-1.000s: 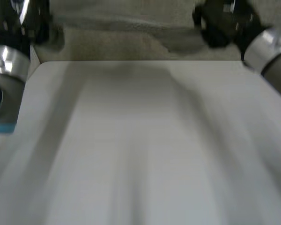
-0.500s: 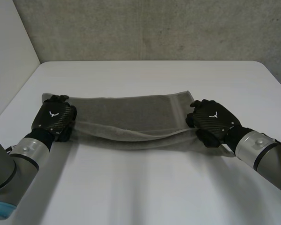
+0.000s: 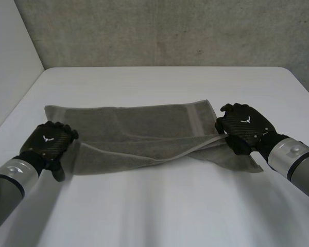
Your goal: Fold the towel.
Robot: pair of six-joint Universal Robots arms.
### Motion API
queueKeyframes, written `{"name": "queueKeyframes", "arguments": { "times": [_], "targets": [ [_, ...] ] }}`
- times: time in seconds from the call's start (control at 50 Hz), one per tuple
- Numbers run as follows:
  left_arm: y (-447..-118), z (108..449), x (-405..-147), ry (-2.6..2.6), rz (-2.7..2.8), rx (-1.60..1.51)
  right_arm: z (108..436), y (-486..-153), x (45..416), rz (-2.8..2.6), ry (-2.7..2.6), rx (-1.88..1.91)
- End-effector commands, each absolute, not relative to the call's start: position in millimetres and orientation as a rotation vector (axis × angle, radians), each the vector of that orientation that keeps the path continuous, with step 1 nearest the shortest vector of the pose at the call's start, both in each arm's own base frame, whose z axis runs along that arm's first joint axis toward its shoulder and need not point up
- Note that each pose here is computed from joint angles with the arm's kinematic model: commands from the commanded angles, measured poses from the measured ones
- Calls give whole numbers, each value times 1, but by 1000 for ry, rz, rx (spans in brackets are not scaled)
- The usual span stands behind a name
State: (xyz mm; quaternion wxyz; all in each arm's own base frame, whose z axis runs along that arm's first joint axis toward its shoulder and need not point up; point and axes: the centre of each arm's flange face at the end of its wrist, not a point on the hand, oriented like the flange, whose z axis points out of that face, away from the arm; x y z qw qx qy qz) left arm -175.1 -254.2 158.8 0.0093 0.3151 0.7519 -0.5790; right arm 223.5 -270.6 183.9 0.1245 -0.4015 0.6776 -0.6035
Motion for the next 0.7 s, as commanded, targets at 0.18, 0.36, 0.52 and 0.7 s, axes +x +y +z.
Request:
{"name": "queueKeyframes", "arguments": {
  "times": [0.18,0.36,0.52,0.7],
  "targets": [
    [-269,155,-179,2357,-1803,1002,180,-266,226,-1738,1972,-1180],
    [-289,144,-197,2361,-1789,1075,178,-265,227,-1726,1979,-1181],
    [-298,125,-196,2489,-1609,1112,177,-264,227,-1722,1982,-1179],
    [-293,122,-192,2508,-1535,1148,176,-264,227,-1720,1983,-1181]
  ]
}}
